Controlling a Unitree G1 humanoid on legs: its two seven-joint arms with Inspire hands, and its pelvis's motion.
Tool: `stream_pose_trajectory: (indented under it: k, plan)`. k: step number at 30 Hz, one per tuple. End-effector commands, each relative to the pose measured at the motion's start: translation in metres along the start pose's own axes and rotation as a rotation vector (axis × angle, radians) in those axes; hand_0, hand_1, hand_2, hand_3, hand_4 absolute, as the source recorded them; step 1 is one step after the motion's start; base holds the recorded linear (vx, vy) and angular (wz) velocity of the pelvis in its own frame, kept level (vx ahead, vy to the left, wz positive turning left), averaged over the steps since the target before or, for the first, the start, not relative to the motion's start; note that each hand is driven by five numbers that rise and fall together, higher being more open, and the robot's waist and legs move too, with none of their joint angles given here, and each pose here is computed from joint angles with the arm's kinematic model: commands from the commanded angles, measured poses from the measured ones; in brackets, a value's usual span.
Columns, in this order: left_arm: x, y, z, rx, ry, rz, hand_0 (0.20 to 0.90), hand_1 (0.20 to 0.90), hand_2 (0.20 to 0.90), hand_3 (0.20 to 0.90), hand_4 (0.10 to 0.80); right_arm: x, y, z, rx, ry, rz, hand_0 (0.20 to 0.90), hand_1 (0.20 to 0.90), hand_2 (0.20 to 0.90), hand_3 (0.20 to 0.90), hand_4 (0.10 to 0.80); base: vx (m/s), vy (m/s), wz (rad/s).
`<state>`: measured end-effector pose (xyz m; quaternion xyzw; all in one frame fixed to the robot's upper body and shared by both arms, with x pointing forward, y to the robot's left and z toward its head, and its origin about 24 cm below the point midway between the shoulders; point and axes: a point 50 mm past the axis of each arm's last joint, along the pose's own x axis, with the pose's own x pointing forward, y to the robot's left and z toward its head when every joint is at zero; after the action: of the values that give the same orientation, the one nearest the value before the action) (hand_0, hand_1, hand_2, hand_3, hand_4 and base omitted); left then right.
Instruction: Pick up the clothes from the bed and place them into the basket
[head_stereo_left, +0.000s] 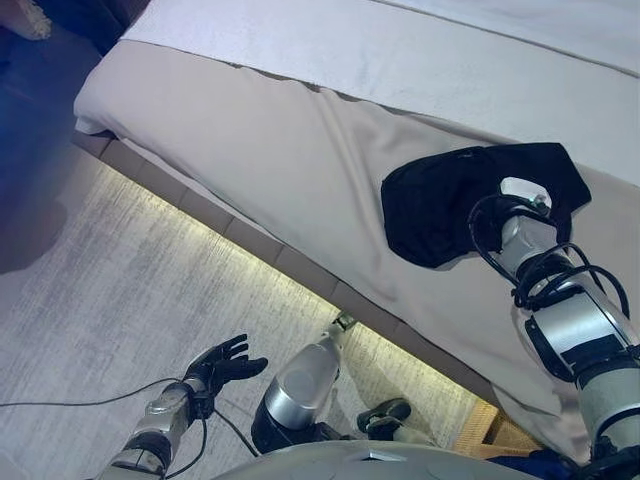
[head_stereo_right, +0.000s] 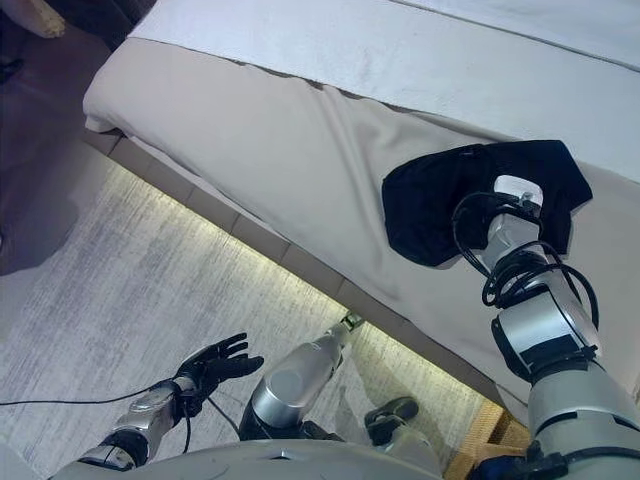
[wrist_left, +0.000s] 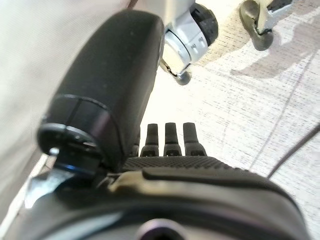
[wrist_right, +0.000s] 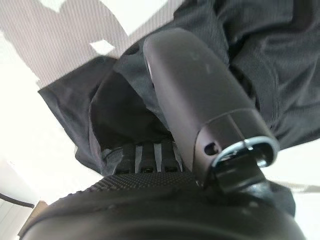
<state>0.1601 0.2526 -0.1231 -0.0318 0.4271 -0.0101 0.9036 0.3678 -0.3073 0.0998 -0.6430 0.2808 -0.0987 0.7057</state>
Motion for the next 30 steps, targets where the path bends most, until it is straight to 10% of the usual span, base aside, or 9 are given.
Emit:
stream_pose_trajectory:
  k: [1, 2, 3, 4, 13, 30]
  plan:
    - [-0.014, 0.017, -0.018, 0.023, 0.040, 0.020, 0.900, 0.900, 0.900, 0.900, 0.800, 0.000, -0.036, 0.011, 0.020, -0.051, -0.061, 0.900, 0.900, 0.900, 0.900, 0.800, -0.007, -0.015, 0.08]
    - [-0.013, 0.017, -0.017, 0.022, 0.040, 0.019, 0.900, 0.900, 0.900, 0.900, 0.800, -0.001, -0.037, 0.016, 0.076, -0.077, -0.037, 0.900, 0.900, 0.900, 0.900, 0.800, -0.006, -0.025, 0.07]
    - [-0.013, 0.018, -0.015, 0.025, 0.040, 0.019, 0.900, 0.900, 0.900, 0.900, 0.800, -0.002, -0.038, 0.025, 0.185, -0.130, -0.019, 0.467, 0.467, 0.467, 0.395, 0.295, -0.009, -0.039, 0.05]
    - [-0.014, 0.019, -0.013, 0.024, 0.038, 0.021, 0.900, 0.900, 0.900, 0.900, 0.800, -0.004, -0.042, 0.032, 0.269, -0.174, -0.030, 0.300, 0.300, 0.300, 0.200, 0.100, -0.014, -0.053, 0.02]
    - [-0.019, 0.016, -0.037, -0.016, 0.054, 0.051, 0.900, 0.900, 0.900, 0.900, 0.800, -0.053, -0.110, 0.099, 1.256, -0.670, -0.177, 0.300, 0.300, 0.300, 0.200, 0.100, -0.005, -0.026, -0.13]
    - [-0.036, 0.011, -0.091, -0.014, 0.255, 0.166, 0.900, 0.900, 0.900, 0.900, 0.800, -0.122, -0.185, 0.032, 1.392, -0.851, -0.889, 0.300, 0.300, 0.300, 0.200, 0.100, -0.006, -0.012, -0.32]
